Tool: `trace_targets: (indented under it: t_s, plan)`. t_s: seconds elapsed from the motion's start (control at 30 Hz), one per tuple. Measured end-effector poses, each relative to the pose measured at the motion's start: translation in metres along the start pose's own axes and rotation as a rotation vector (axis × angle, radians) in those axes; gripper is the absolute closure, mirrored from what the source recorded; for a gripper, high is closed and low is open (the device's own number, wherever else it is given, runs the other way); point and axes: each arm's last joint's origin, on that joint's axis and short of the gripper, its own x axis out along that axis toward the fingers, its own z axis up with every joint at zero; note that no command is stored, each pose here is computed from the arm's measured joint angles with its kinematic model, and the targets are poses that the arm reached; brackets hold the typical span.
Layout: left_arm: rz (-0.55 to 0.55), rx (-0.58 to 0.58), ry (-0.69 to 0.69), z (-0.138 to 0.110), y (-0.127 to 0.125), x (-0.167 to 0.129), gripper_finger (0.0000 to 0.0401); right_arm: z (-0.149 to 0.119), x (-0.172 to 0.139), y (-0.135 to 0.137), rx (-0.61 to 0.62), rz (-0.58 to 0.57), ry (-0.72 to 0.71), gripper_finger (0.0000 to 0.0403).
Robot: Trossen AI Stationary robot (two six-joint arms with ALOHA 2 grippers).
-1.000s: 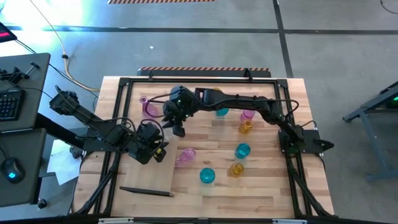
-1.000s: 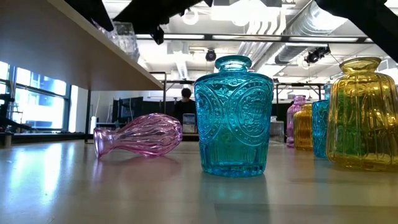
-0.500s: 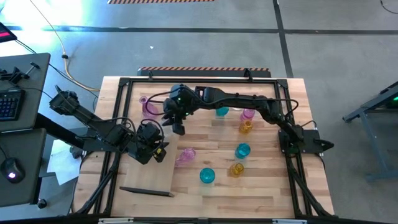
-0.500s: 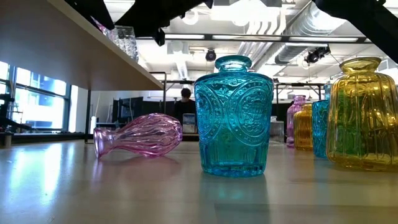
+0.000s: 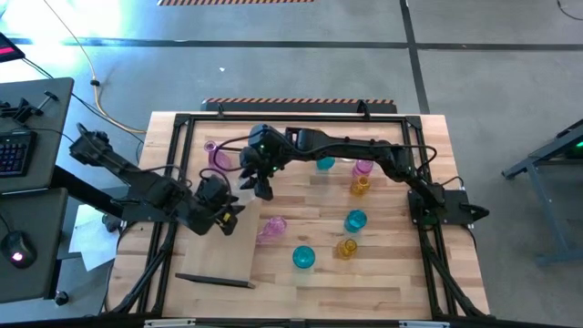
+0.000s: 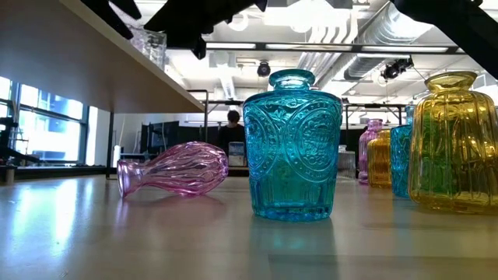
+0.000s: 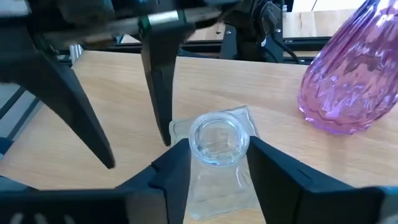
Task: Sort vases onto shelf
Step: Put the bottom left transparent flower vase on the shelf
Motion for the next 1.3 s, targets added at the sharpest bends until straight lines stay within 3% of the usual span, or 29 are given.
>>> trace_targets:
  t_s: [0.6,0.9,1.1,1.3]
  plan:
    - [-0.06,-0.002,-0.127,0.018,0.016,-0.027,0.0231,0.011,-0.015,0.012,-0.007,-0.009,0.002,0.0235]
    - [-0.069,-0.022,-0.205,0.026,0.026,-0.04,0.0231,0.023,-0.035,0.01,-0.029,-0.043,-0.075,0.0235]
    - [-0.059,-0.045,-0.264,0.031,0.032,-0.047,0.0231,0.029,-0.067,0.003,-0.021,-0.268,-0.077,0.0236]
    - [-0.037,-0.063,-0.319,0.035,0.042,-0.055,0.0231,0.02,-0.081,0.004,0.024,-0.307,0.028,0.0285]
